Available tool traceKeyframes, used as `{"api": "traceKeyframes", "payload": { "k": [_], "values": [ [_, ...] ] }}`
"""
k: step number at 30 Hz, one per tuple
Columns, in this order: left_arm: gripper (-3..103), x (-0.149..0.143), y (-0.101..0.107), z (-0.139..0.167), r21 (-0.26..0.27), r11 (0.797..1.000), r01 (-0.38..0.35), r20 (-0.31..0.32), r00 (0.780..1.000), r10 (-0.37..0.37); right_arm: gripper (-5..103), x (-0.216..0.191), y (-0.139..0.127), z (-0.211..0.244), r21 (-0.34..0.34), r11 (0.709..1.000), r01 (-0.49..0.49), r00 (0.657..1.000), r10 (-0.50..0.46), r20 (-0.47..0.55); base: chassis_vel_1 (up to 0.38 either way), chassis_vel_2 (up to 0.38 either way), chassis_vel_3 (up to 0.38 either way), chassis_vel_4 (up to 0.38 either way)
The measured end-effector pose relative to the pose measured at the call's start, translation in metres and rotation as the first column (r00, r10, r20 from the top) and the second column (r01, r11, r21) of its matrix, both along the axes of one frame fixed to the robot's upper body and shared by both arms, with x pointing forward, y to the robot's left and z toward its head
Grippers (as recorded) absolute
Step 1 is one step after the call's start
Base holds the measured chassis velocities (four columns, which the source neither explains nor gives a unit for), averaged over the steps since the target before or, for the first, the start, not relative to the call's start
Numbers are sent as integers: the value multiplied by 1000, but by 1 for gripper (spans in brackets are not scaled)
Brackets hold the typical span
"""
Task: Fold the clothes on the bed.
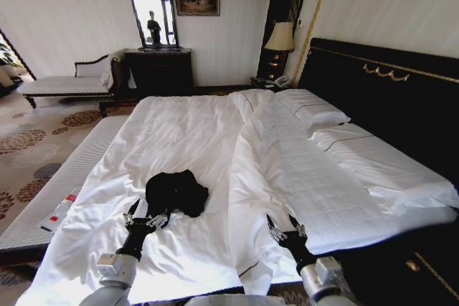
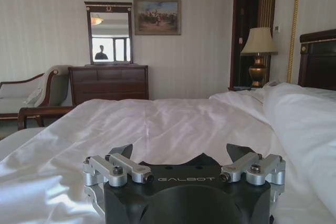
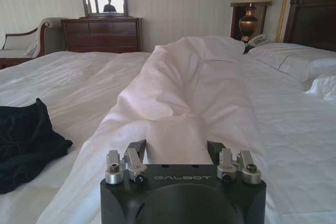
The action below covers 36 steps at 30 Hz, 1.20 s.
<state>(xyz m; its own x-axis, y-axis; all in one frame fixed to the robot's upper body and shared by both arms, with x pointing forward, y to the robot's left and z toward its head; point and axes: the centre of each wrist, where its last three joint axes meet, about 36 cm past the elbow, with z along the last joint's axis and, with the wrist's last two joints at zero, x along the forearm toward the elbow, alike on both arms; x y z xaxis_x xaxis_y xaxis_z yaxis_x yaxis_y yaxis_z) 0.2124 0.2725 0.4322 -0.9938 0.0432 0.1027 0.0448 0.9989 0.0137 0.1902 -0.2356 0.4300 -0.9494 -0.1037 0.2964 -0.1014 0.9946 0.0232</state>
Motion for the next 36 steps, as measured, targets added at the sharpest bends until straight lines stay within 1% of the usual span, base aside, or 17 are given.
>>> {"api": "traceKeyframes", "payload": {
  "k": [2,3,4,5,7,8,11,12,13,14,17,25,29,33,34,36],
  "values": [
    [100,0,0,0,-1,1000,0,-1,1000,0,55,0,0,0,-2,1000,0,1000,0,3,0,0,0,0],
    [100,0,0,0,-1,1000,0,-1,1000,0,55,0,0,0,-2,1000,0,1000,0,3,0,0,0,0],
    [100,0,-1,0,-2,1000,0,0,1000,0,50,0,0,0,-4,1000,-1,1000,1,6,0,0,0,0],
    [100,0,-1,0,-2,1000,-1,0,1000,1,50,0,-1,0,-8,1000,-2,1000,2,10,0,0,0,0],
    [100,0,-1,0,-2,1000,-1,1,1000,1,39,0,-1,-1,-24,1000,-3,1000,4,19,0,0,0,0],
    [100,0,-1,0,-2,1000,-1,1,1000,1,39,0,-1,-1,-24,1000,-3,1000,4,19,0,0,0,0],
    [100,0,-1,0,-2,1000,-1,1,1000,1,23,0,-2,-2,-37,999,-5,1000,6,26,0,0,0,0],
    [100,0,-1,0,-1,1000,-1,1,1000,1,23,0,-2,-2,-38,999,-5,1000,6,26,0,0,0,0],
    [100,0,-1,0,-2,1000,-1,0,1000,1,18,-1,-2,-2,-39,999,-5,1000,6,27,0,0,0,0],
    [100,0,-1,0,-2,1000,-1,0,1000,1,18,-1,-2,-2,-39,999,-5,1000,6,27,0,0,0,0],
    [100,0,-1,0,-2,1000,-2,2,1000,2,3,-1,-3,-2,-43,999,-4,1000,5,31,0,0,0,0],
    [100,1,-1,1,1,1000,-3,4,1000,3,1,-2,-2,-1,-42,999,2,999,0,40,0,0,0,0],
    [100,1,-1,0,1,1000,-6,3,1000,6,1,-2,-4,-3,-63,998,12,998,-8,56,0,0,0,0],
    [100,1,-1,1,2,1000,-8,4,1000,8,1,8,-20,-2,-78,993,91,992,-83,94,0,0,0,0],
    [100,1,-1,1,2,1000,-8,4,1000,8,1,8,-20,-2,-78,993,91,992,-83,94,0,0,0,0],
    [100,1,0,1,2,1000,-9,5,1000,9,1,17,-33,-2,-80,985,150,983,-140,119,0,0,0,0]
  ]
}}
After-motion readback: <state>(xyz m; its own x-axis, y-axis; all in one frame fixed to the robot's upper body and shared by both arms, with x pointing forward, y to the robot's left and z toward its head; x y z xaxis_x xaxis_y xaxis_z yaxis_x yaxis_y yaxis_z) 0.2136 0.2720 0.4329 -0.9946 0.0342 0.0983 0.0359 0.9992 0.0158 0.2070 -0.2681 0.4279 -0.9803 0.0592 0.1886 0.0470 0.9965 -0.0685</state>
